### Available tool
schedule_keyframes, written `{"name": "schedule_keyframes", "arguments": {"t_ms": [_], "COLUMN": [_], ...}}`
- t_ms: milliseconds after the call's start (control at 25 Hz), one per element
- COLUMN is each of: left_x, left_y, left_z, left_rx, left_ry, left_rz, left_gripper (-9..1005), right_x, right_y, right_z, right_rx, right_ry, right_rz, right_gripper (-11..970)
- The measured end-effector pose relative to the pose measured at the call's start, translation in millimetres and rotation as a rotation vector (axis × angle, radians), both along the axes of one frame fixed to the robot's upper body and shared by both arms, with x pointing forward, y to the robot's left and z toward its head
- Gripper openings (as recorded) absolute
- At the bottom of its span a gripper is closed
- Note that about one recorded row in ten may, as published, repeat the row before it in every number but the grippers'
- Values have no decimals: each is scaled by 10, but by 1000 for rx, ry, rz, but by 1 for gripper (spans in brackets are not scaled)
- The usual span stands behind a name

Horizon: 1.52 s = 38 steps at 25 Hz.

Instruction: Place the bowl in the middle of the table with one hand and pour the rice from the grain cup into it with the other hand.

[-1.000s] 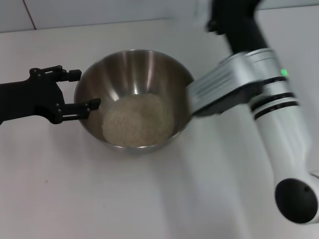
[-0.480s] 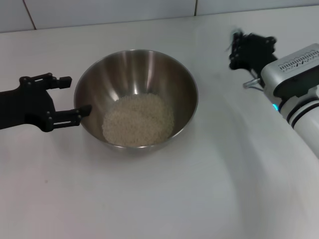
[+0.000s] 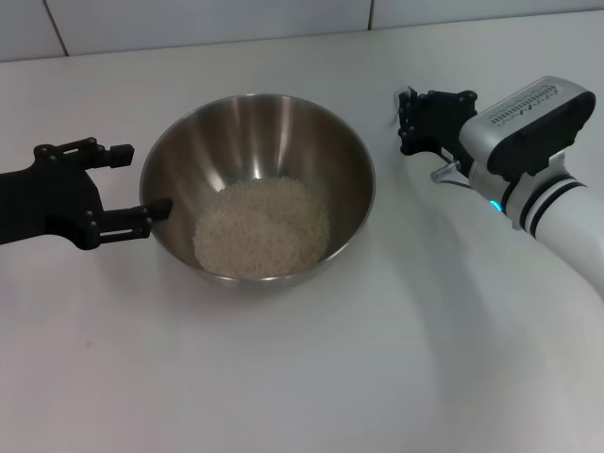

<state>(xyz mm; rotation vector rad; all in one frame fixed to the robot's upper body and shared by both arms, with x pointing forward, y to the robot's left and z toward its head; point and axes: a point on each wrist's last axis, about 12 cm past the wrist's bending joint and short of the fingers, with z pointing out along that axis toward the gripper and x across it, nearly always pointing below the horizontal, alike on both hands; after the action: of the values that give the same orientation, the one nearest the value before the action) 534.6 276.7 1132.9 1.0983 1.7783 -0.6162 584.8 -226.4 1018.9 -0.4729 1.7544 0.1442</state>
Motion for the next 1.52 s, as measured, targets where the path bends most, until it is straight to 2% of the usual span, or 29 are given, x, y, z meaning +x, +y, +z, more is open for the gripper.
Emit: {"name": "schedule_keyframes", "arguments": {"t_ms": [280, 400, 440, 480, 560, 760, 840, 880, 920, 960, 1040, 1080, 1120, 1160, 1280, 1320, 1360, 1520], "left_x": [21, 45, 45, 46, 50, 59, 59, 59, 56, 56, 49, 49, 23, 18, 16, 16, 18, 30], "left_y": [-13, -27, -27, -28, -30, -31, -31, -31, -20, -20, -11, -11, 15, 23, 25, 25, 16, -7], "left_z": [17, 40, 40, 41, 45, 51, 50, 49, 42, 42, 35, 35, 19, 17, 15, 15, 13, 14], "left_rx": [1, 0, 0, 0, -1, -4, -6, -7, -12, -12, -12, -12, -10, -9, -9, -9, -5, -5], "left_ry": [-6, -14, -14, -14, -15, -16, -14, -12, -4, -4, -1, -1, 3, 5, 6, 6, 9, 10], "left_rz": [-3, -6, -6, -6, -6, -5, -3, -2, 5, 5, 8, 8, 15, 15, 14, 14, 7, 0], "left_gripper": [806, 806, 806, 806, 806, 806, 806, 806, 806, 806, 806, 806, 806, 806, 806, 806, 806, 806], "right_x": [-46, -118, -210, -210, -349, -528, -678, -729, -852, -852, -903, -874, -721, -721, -358, -165, -165, -5], "right_y": [-18, -35, -53, -53, -109, -232, -447, -524, -726, -726, -898, -994, -1125, -1125, -1177, -1099, -1099, -831], "right_z": [-37, -79, -119, -119, -169, -192, -145, -101, 58, 58, 260, 382, 608, 608, 940, 1101, 1101, 1103], "right_rx": [26, 47, 75, 75, 116, 187, 262, 293, 376, 376, 457, 492, 549, 549, 526, 453, 453, 305], "right_ry": [16, 27, 34, 34, 35, 11, -75, -127, -277, -277, -404, -444, -423, -423, -246, -108, -108, 133], "right_rz": [-29, -43, -57, -57, -87, -157, -269, -307, -378, -378, -357, -294, -87, -87, 278, 498, 498, 753], "right_gripper": [119, 122, 123, 165, 249, 473, 566, 659, 752, 766, 794, 808, 822, 822, 822, 821, 821, 821]}}
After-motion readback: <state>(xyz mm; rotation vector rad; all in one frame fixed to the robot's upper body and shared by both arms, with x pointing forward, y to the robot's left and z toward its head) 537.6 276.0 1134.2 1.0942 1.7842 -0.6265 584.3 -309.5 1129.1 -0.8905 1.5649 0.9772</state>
